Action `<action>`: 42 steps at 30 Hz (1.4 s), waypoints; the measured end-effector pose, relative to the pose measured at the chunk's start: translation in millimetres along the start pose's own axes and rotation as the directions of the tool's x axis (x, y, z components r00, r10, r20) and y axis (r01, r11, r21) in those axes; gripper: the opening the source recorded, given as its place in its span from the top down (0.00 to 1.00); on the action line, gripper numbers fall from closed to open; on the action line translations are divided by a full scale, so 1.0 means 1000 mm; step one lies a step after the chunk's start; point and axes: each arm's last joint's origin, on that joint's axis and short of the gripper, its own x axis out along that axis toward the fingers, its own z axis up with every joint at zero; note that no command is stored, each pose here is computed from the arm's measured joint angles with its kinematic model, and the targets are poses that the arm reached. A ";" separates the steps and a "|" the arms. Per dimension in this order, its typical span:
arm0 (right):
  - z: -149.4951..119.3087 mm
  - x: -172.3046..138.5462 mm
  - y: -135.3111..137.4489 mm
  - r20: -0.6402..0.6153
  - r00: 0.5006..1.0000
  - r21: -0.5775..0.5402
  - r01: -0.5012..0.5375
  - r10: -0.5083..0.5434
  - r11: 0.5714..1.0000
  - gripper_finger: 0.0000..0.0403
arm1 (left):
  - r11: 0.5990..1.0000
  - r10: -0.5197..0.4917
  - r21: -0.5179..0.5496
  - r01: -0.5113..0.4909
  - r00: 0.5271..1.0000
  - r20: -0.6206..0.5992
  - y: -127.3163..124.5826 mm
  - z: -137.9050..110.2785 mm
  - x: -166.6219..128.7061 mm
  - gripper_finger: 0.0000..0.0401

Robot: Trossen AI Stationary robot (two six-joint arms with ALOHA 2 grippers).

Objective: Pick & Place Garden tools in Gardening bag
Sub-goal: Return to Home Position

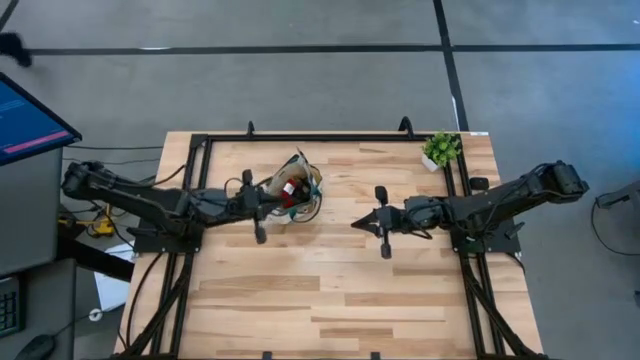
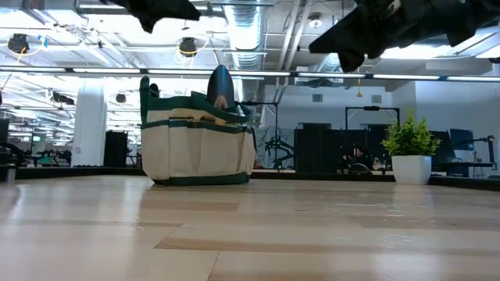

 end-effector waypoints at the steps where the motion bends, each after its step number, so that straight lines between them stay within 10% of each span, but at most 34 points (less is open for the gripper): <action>1: 0.002 0.000 0.001 0.004 1.000 -0.001 -0.005 0.005 1.000 1.00 | 1.000 -0.021 0.003 0.021 1.000 0.007 -0.003 0.001 -0.004 0.99; 20: 0.047 -0.085 -0.013 0.083 0.995 -0.092 0.067 -0.059 0.994 1.00 | 0.980 -0.185 0.096 0.174 0.975 0.125 0.020 0.014 -0.003 0.99; 42: 0.045 -0.154 -0.027 0.165 0.982 -0.095 0.107 -0.091 0.990 1.00 | 0.983 -0.183 0.057 0.176 0.966 0.180 0.077 0.016 -0.085 0.99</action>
